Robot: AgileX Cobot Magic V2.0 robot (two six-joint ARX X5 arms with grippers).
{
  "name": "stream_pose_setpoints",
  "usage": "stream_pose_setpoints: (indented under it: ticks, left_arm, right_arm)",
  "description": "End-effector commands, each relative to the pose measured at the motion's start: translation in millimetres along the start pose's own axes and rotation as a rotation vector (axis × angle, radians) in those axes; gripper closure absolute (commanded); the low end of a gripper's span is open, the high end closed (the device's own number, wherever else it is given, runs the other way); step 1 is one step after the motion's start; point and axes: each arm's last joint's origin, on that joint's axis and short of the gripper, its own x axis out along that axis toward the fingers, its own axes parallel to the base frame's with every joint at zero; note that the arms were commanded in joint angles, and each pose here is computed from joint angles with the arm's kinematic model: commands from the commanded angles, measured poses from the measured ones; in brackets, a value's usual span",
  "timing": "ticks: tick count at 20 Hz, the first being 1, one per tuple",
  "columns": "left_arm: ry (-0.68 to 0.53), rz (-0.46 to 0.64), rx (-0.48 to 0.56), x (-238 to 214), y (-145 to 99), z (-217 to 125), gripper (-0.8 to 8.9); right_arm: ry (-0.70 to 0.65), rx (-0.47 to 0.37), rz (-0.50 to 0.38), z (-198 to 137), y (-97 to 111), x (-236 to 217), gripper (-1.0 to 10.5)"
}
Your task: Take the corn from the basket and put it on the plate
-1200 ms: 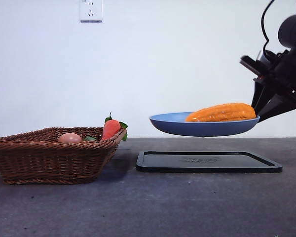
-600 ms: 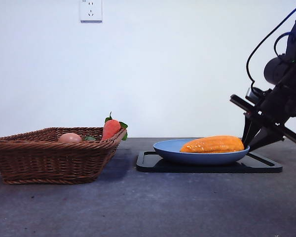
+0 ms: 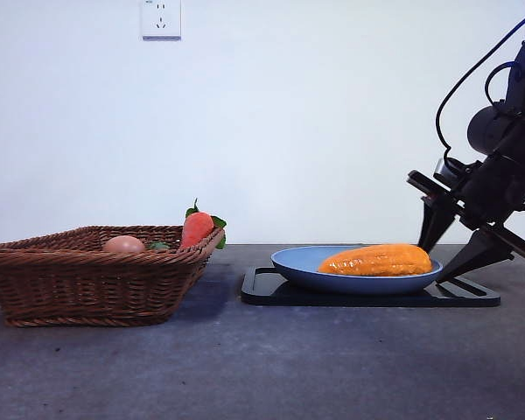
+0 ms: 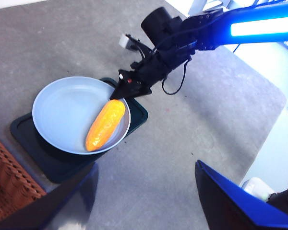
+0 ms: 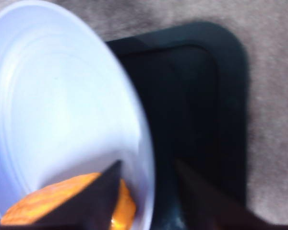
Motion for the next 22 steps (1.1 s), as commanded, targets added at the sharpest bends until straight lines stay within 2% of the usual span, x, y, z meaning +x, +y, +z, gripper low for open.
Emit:
stream_pose_setpoints:
  ticks: [1, 4, 10, 17, 22]
  left_arm:
    - [-0.019, -0.008, 0.018, -4, -3, 5, 4.88]
    - [-0.019, -0.008, 0.023, -4, -3, 5, 4.88]
    - [-0.021, 0.011, 0.038, -4, 0, 6, 4.88]
    - [0.012, 0.045, 0.046, -6, 7, 3, 4.88]
    - [0.051, 0.070, 0.048, -7, 13, -1, 4.91]
  right_arm:
    - [-0.036, -0.034, 0.001, 6, 5, -12, 7.0]
    - [-0.072, -0.065, 0.003, 7, 12, -33, 7.0]
    - [-0.123, -0.168, 0.015, -7, 45, -88, 7.0]
    - [-0.085, -0.384, -0.001, -66, 104, -158, 7.0]
    - [-0.090, -0.504, -0.035, -111, 137, -193, 7.3]
